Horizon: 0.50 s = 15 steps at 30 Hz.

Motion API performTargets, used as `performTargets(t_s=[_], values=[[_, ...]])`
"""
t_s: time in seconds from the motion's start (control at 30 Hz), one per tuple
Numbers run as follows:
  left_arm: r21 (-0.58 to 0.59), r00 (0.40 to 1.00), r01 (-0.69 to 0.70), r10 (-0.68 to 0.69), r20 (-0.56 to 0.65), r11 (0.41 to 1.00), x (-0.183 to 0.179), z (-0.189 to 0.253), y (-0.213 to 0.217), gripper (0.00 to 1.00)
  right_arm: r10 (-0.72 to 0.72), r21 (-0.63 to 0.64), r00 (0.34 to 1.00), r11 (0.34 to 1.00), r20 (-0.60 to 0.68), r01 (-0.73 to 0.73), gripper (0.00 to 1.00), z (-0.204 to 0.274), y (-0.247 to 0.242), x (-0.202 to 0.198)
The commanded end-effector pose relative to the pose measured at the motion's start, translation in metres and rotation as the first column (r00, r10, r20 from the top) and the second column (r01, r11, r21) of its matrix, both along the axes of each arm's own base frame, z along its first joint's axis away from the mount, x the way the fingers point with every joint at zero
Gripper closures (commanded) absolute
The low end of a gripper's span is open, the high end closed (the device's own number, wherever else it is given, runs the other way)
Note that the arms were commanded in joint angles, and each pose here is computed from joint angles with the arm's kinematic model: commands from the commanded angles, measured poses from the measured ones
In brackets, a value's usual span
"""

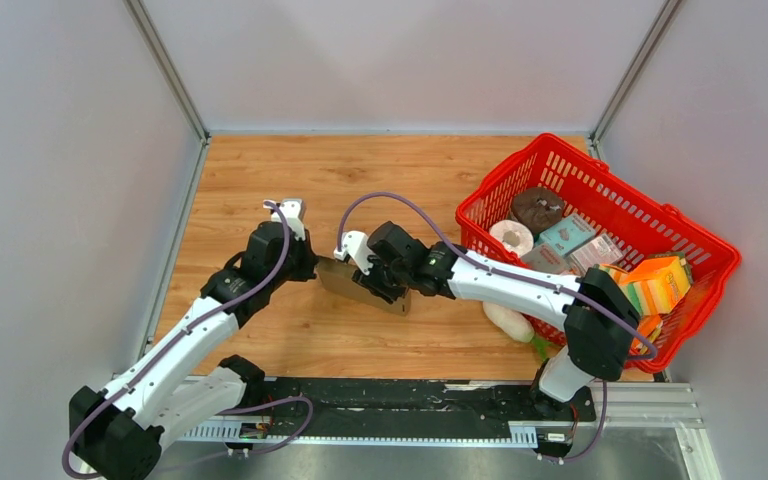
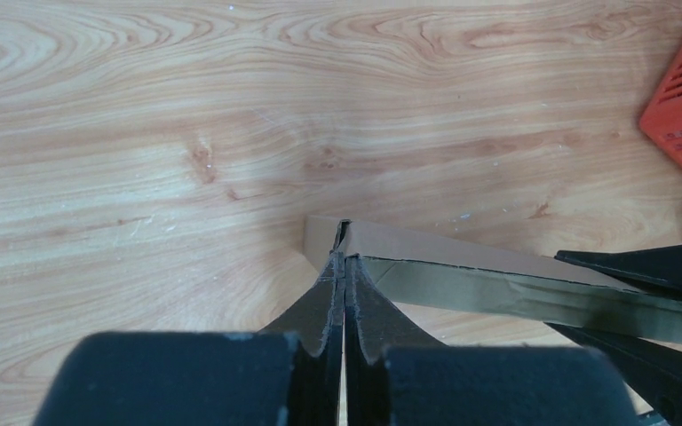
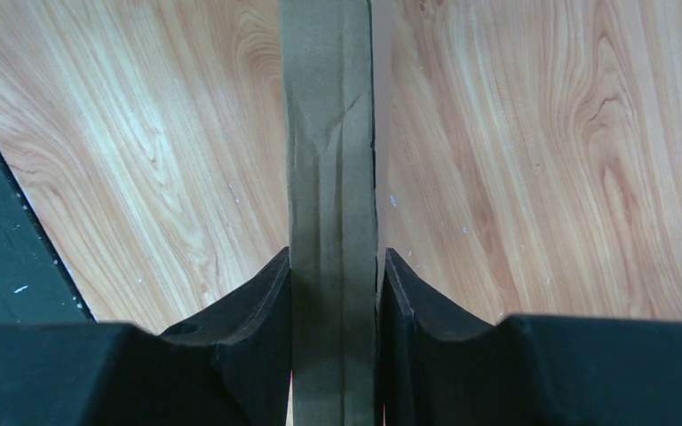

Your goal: Fold the paper box

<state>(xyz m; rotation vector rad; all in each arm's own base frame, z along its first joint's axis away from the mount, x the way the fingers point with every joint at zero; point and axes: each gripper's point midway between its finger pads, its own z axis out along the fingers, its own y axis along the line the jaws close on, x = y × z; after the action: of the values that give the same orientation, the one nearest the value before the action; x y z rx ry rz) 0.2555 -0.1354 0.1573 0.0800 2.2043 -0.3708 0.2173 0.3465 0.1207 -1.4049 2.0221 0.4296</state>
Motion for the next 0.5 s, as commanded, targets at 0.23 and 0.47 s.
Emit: performTargets(t_s=[0.23,0.47], values=[[-0.125,0.997,0.055,-0.06,-0.039,0.991,-0.005,0.015,-0.022,1.0,-0.072,-0.058,0.996,0.995,0.049,0.075,0.72,0.001,-0.013,0.018],[-0.173,0.996,0.046,-0.058,-0.061,0.984,-0.002,0.016,-0.028,1.0,-0.053,-0.046,0.998,0.997,0.035,0.055,0.72,0.002,-0.01,0.015]])
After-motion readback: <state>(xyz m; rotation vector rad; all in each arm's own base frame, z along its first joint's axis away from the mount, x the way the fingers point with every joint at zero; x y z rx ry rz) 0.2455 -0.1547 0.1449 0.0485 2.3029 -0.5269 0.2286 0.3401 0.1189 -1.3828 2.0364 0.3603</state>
